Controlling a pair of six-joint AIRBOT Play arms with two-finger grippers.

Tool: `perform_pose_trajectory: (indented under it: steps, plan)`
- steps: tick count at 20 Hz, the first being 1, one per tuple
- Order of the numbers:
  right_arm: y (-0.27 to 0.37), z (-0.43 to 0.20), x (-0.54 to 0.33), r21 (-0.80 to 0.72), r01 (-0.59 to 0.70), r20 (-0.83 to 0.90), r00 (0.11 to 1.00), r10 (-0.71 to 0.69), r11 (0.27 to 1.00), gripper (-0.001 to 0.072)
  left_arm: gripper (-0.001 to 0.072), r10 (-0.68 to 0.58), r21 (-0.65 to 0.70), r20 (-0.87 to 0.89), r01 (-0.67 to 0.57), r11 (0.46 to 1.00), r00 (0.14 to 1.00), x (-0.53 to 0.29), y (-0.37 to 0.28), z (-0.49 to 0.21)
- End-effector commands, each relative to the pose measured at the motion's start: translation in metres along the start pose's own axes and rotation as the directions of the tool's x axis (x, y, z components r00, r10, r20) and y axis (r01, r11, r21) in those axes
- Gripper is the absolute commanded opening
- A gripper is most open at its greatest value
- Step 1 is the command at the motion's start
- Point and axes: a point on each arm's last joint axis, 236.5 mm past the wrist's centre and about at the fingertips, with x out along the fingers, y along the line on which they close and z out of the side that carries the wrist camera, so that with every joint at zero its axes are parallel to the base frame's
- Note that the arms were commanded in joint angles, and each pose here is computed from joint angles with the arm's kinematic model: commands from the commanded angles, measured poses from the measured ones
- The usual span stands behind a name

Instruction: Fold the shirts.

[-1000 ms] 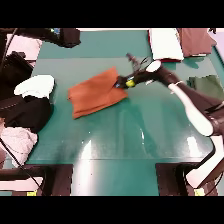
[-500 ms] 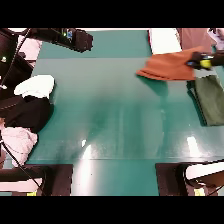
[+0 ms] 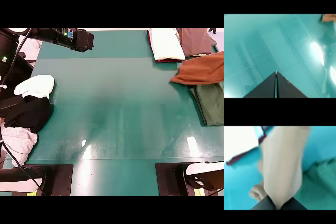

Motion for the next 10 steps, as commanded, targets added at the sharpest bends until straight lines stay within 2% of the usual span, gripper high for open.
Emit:
perform_pose_trajectory:
  steps: [1, 5, 10]
  plan:
    - [0.013, 0.036, -0.021, -0.045, 0.0, 0.098, 0.995, 0.004, 0.999, 0.0016, 0.0028, 0.0, -0.003, -0.002, 0.0, 1.0, 1.0, 0.0, 0.0, 0.0]
    - [0.04, 0.064, -0.051, -0.088, -0.018, 0.157, 0.987, 0.032, 0.996, 0.0015, 0.0028, 0.0, -0.002, -0.013, 0.0, 1.0, 1.0, 0.0, 0.0, -0.003]
    - [0.048, 0.046, -0.066, -0.106, -0.025, 0.087, 0.996, 0.034, 0.994, 0.0015, 0.0028, 0.0, 0.001, -0.013, 0.0, 1.0, 1.0, 0.0, 0.0, -0.003]
